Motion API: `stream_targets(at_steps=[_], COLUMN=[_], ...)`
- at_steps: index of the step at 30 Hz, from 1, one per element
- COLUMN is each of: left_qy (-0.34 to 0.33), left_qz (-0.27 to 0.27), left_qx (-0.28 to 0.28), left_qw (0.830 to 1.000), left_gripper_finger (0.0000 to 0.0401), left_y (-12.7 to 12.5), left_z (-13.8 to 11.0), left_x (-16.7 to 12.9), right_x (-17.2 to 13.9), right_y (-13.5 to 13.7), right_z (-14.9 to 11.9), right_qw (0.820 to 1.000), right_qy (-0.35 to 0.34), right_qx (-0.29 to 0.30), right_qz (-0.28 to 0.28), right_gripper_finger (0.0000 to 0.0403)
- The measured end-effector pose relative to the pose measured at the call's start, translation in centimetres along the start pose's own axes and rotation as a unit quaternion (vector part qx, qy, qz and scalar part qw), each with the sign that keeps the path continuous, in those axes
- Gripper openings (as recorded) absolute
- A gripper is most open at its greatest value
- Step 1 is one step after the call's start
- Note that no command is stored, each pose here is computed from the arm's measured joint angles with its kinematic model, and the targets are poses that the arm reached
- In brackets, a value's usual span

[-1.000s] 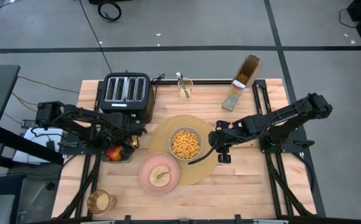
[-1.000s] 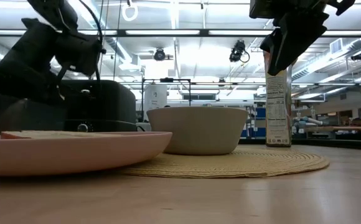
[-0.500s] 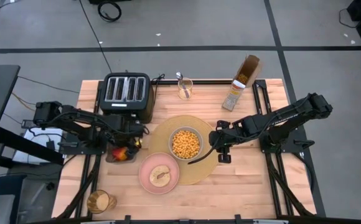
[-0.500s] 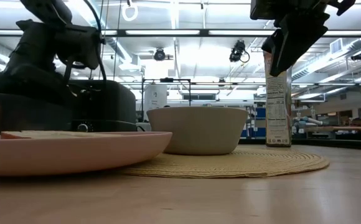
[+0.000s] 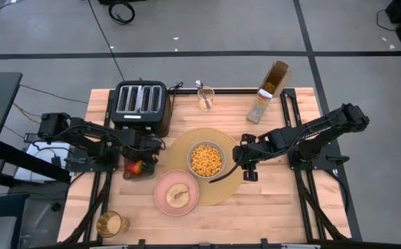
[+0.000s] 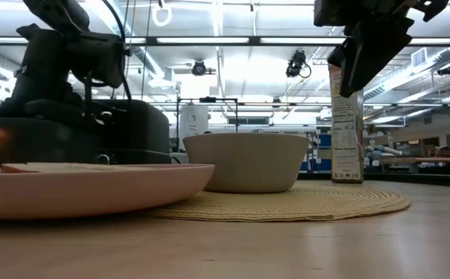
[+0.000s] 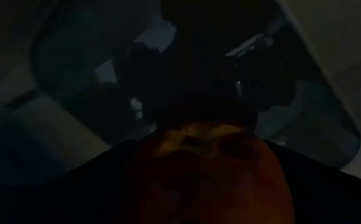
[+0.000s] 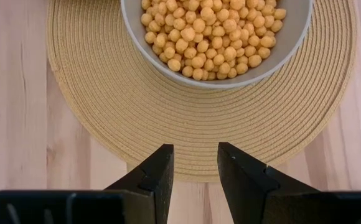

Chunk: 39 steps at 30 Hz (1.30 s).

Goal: Arrange a breakfast setting
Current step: Put the apple on the table mat to the top left of the gray bowl

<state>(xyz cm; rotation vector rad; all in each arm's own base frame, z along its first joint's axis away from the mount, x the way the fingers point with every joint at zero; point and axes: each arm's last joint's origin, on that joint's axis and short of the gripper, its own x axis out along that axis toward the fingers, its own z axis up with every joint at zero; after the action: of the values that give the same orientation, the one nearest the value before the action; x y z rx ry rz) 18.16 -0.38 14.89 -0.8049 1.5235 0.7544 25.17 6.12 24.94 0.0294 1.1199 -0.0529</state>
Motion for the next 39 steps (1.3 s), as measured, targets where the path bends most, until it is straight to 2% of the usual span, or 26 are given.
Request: stream_targets(at_steps=[7,13,17,21,24,32,39], left_qy=[0.029,0.013,-0.065,-0.179,-0.214,-0.17,-0.168], left_qz=[0.003,-0.026,-0.079,-0.158,-0.159,-0.06,-0.08], left_qx=[0.006,0.017,0.014,0.022,0.026,0.039,0.025], left_qw=[1.0,0.999,0.995,0.971,0.963,0.983,0.982], left_gripper_finger=[0.0319,0.0317,0.0316,0.0316,0.0315,0.0315,0.0316], left_y=[0.7,0.6,-0.2,-2.3,-3.8,-6.3,-6.1], left_z=[-0.7,-1.1,-1.5,-1.2,-0.5,1.2,1.0], left_x=[-1.1,-5.9,-10.4,-13.2,-12.3,-6.3,-7.0], right_x=[0.0,0.0,0.0,0.0,0.0,0.0,0.0], right_y=[0.0,0.0,0.0,0.0,0.0,0.0,0.1], right_z=[-0.1,-0.1,-0.1,-0.1,-0.1,-0.1,-0.1], right_qw=[1.0,1.0,1.0,1.0,1.0,1.0,1.0], right_qy=[0.003,0.006,0.006,0.006,0.006,0.005,0.008], right_qx=[-0.011,-0.024,-0.028,-0.029,-0.028,-0.021,0.002], right_qz=[-0.001,-0.002,-0.002,-0.002,-0.002,-0.001,0.01], right_gripper_finger=[0.0132,0.0132,0.0132,0.0132,0.0132,0.0132,0.0132])
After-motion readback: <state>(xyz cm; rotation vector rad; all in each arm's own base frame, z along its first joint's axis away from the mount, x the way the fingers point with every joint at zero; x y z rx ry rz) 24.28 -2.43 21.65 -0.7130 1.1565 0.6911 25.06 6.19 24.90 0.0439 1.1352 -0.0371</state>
